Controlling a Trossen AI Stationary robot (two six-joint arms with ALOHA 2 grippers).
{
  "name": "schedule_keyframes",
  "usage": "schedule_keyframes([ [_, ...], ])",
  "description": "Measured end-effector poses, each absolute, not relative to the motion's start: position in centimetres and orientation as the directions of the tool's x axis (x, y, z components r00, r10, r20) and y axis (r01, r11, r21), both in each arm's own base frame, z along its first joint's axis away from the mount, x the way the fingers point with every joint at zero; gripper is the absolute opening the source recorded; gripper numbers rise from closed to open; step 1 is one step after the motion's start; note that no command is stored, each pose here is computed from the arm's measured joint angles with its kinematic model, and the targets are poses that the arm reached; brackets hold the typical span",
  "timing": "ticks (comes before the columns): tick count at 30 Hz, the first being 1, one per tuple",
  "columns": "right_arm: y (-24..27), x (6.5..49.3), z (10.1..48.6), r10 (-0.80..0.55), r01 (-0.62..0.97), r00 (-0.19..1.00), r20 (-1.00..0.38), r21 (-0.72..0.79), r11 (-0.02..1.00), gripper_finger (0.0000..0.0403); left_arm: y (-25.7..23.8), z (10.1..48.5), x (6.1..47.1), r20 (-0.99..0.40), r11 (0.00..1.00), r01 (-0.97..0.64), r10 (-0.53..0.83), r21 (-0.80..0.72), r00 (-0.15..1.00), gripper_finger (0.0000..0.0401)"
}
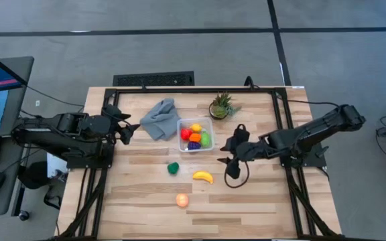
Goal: Pick and placing Produce into tupperware
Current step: Put the yellow banana into the transparent bin
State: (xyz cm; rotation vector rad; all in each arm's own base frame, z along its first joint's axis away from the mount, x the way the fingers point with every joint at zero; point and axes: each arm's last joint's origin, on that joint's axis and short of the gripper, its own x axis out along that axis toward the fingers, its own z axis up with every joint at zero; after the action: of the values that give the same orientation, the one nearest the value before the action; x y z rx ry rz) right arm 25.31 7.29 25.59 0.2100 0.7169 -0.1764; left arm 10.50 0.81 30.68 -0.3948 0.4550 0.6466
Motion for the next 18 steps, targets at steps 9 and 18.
schedule_keyframes([
  [9, 9.6, 27.4, 22.2, -0.062, 0.230, 0.705, -0.706, 0.146, 0.962, 0.0240, 0.8, 30.7, 10.5, -0.522, 0.745, -0.638, 0.472, -0.194, 0.710, 0.0308],
  [18, 11.9, 29.0, 18.1, -0.081, 0.270, 0.671, -0.737, 0.141, 0.953, 0.0240, 0.7, 30.6, 10.5, -0.531, 0.768, -0.618, 0.458, -0.167, 0.713, 0.0308],
])
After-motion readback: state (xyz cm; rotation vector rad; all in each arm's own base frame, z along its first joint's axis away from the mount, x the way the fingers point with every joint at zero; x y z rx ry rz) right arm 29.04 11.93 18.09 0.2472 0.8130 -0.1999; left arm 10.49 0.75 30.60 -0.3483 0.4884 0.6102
